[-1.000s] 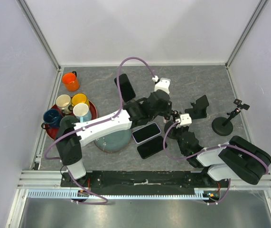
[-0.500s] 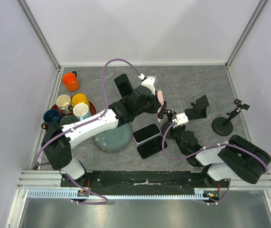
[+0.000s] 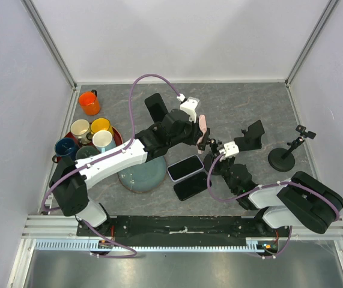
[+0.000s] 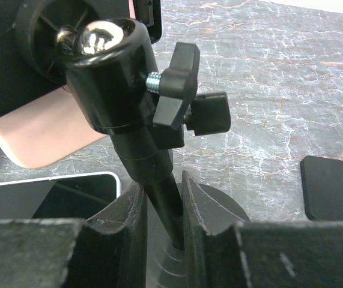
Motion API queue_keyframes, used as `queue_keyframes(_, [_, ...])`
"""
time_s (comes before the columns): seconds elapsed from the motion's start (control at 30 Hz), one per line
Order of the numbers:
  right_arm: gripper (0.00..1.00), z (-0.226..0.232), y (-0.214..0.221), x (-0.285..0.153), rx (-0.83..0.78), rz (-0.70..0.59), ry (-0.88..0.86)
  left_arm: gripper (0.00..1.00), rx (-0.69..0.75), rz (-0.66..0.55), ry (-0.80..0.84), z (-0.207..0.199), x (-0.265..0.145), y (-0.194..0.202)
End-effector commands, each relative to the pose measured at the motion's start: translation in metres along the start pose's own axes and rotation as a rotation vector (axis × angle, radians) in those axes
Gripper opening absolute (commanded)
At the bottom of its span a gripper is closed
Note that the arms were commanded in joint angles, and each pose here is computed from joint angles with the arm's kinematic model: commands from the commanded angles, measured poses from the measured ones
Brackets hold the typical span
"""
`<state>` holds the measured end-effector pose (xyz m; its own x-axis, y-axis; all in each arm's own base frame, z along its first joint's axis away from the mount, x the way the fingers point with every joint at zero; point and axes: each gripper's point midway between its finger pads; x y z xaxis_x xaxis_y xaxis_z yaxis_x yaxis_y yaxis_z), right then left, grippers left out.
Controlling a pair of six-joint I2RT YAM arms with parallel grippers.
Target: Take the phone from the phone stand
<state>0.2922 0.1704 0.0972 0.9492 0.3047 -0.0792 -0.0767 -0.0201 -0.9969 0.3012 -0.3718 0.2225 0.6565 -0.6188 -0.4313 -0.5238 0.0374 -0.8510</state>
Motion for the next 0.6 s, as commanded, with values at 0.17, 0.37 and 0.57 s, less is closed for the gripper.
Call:
queue_keyframes(0.17, [0.00, -0.066, 0.005, -0.004, 0.177, -0.001, 0.291, 0.02, 0.220, 0.045, 0.056, 0.012, -0.033, 0.005])
queue_keyframes(0.37, [0.00, -0.065, 0.004, -0.003, 0.174, -0.001, 0.277, 0.02, 0.237, 0.045, 0.080, 0.007, -0.035, 0.005])
queue_keyframes(0.57, [0.00, -0.062, 0.004, -0.002, 0.166, 0.001, 0.260, 0.02, 0.188, -0.015, 0.040, 0.010, -0.045, -0.013])
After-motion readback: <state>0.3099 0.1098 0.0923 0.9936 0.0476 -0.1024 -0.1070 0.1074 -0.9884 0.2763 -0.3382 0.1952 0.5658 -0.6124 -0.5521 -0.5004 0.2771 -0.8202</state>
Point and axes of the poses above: each gripper's point midway between its finger pads, its own x axis out along the fingers, its own z axis along the line the jaws close on, y = z × x
